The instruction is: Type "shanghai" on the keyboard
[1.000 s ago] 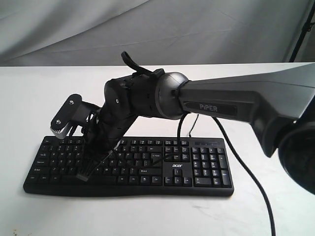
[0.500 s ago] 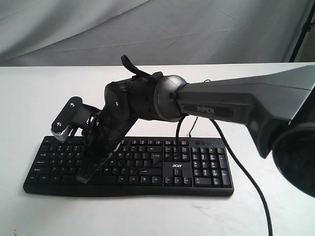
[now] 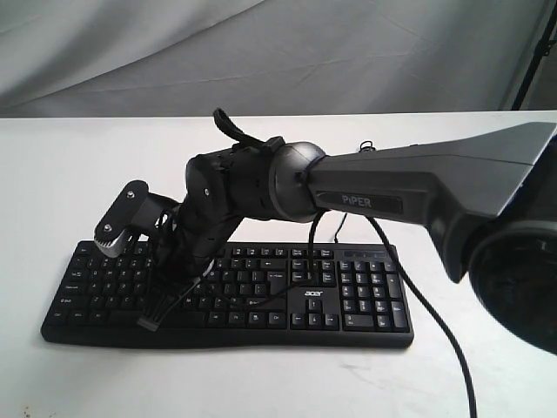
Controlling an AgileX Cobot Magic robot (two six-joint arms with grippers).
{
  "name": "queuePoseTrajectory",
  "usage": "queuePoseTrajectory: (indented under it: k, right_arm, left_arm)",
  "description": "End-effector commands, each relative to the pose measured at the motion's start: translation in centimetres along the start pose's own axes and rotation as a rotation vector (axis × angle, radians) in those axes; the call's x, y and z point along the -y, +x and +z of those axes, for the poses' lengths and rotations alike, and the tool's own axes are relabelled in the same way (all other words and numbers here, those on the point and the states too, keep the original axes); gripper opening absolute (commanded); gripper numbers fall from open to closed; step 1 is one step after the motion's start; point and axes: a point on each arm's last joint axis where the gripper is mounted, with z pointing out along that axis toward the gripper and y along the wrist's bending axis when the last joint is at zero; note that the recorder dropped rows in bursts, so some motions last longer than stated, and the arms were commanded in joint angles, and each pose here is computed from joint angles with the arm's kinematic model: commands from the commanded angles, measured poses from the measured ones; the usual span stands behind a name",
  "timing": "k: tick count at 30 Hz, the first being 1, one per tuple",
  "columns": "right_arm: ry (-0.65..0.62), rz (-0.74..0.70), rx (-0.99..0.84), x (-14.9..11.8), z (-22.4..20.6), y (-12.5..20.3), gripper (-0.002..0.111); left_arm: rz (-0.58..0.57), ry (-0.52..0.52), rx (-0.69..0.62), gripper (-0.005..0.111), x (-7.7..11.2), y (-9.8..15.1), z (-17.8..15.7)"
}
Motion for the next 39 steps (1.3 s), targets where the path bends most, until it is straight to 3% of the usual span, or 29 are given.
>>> queuePoseTrajectory:
  k: [1, 35, 39]
  right_arm:
    - [0.006, 0.010, 0.012, 0.4, -0.1, 0.0, 0.000]
    - [-0.006, 0.019, -0.005, 0.3, 0.7, 0.5, 0.000]
    - [0.010, 0.004, 0.019, 0.4, -0.8, -0.2, 0.000]
  left_arm:
    - [-0.005, 0.007, 0.006, 0.000, 0.0, 0.0, 0.0]
    - [-0.005, 0.007, 0.006, 0.000, 0.0, 0.0, 0.0]
    - [-0.005, 0.007, 0.006, 0.000, 0.0, 0.0, 0.0]
